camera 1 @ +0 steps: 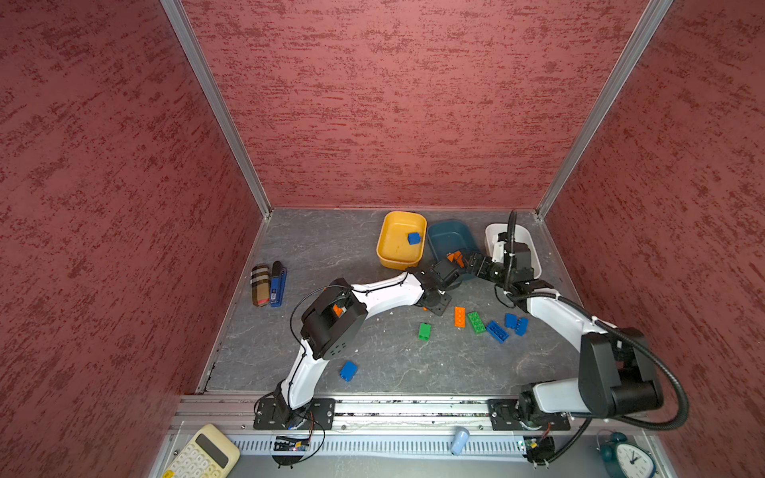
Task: Sort the legos into containers by color
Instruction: 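Carry the orange brick into the teal tub and release it with the right gripper, then lower the left gripper onto an orange brick and grasp it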
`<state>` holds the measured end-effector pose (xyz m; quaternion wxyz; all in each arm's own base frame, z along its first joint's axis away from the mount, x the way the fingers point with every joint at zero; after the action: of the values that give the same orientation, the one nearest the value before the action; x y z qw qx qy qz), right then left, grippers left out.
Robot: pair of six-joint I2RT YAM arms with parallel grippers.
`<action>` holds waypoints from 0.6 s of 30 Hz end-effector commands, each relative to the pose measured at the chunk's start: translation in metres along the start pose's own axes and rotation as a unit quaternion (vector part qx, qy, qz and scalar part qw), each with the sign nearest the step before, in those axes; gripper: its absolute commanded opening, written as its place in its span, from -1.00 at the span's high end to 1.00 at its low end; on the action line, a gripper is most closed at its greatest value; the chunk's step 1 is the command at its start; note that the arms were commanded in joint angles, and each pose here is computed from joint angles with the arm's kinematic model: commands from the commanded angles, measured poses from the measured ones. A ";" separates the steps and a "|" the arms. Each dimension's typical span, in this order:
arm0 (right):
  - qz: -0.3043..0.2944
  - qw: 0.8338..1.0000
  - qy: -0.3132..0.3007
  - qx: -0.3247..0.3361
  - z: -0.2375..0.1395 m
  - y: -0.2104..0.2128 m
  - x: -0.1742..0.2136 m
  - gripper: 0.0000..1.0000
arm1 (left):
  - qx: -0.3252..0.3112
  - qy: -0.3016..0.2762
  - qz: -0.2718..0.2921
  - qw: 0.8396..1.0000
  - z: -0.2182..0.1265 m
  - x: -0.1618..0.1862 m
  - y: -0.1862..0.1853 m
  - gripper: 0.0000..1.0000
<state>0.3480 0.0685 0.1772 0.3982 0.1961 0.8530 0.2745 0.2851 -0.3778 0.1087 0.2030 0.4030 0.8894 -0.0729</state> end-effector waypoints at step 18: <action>0.018 0.998 -0.051 0.015 -0.007 -0.004 -0.007 -0.98 | -0.012 0.054 0.023 0.998 0.025 0.015 -0.006 -0.13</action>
<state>0.3422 0.0604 0.1806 0.4213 0.2212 0.8400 0.2608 0.2917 -0.3798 0.0777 0.1774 0.4073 0.8952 -0.0347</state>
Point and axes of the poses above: each gripper's point midway between its finger pads, its own z axis out along the fingers, its own y axis along the line the jaws close on, x = y × z, the point moved 6 cm from there along -z, back along the fingers, and after that the axes turned 11 degrees about z, right-handed, at the moved point
